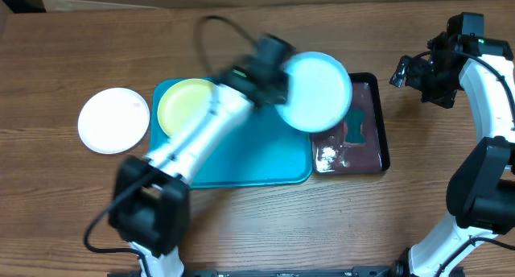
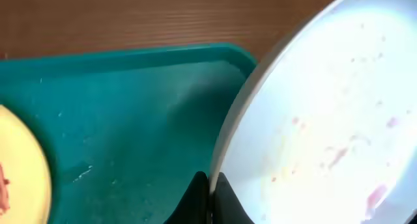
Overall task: Clean dirty plates on tray and stack at the side
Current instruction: 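Swing the light-blue plate left and set it onto the white plate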
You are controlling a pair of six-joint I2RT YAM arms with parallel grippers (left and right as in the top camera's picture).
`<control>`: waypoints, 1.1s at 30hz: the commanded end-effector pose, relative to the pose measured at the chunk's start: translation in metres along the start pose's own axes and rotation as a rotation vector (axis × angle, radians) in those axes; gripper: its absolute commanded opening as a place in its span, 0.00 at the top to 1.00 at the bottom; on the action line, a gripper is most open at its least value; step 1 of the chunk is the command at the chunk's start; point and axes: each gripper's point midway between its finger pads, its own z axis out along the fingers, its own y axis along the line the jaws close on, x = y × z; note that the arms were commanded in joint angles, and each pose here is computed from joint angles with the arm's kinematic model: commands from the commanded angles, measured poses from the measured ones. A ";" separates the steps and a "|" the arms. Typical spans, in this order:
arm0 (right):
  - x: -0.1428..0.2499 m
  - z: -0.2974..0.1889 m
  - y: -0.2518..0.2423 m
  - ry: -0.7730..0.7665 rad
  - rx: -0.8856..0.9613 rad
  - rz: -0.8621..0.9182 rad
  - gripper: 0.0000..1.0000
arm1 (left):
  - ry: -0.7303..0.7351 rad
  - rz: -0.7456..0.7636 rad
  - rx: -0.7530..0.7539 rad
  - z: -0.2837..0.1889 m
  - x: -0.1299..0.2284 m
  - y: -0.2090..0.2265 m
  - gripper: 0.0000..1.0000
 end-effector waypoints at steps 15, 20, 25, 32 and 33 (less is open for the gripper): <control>-0.005 -0.008 0.001 -0.027 -0.002 -0.001 0.00 | -0.010 -0.957 -0.160 -0.126 0.028 0.351 0.96; -0.005 -0.008 0.001 -0.027 -0.002 -0.001 0.00 | -0.017 -1.091 -0.314 -0.151 0.064 0.403 0.96; -0.005 -0.008 0.001 -0.027 -0.002 -0.001 0.00 | -0.029 -1.133 -0.465 -0.154 0.084 0.429 0.96; -0.005 -0.008 0.001 -0.027 -0.002 -0.001 0.00 | -0.035 -1.109 -0.465 -0.133 0.089 0.429 0.96; -0.005 -0.008 0.001 -0.027 -0.002 -0.001 0.00 | -0.037 -1.108 -0.465 -0.131 0.090 0.430 0.96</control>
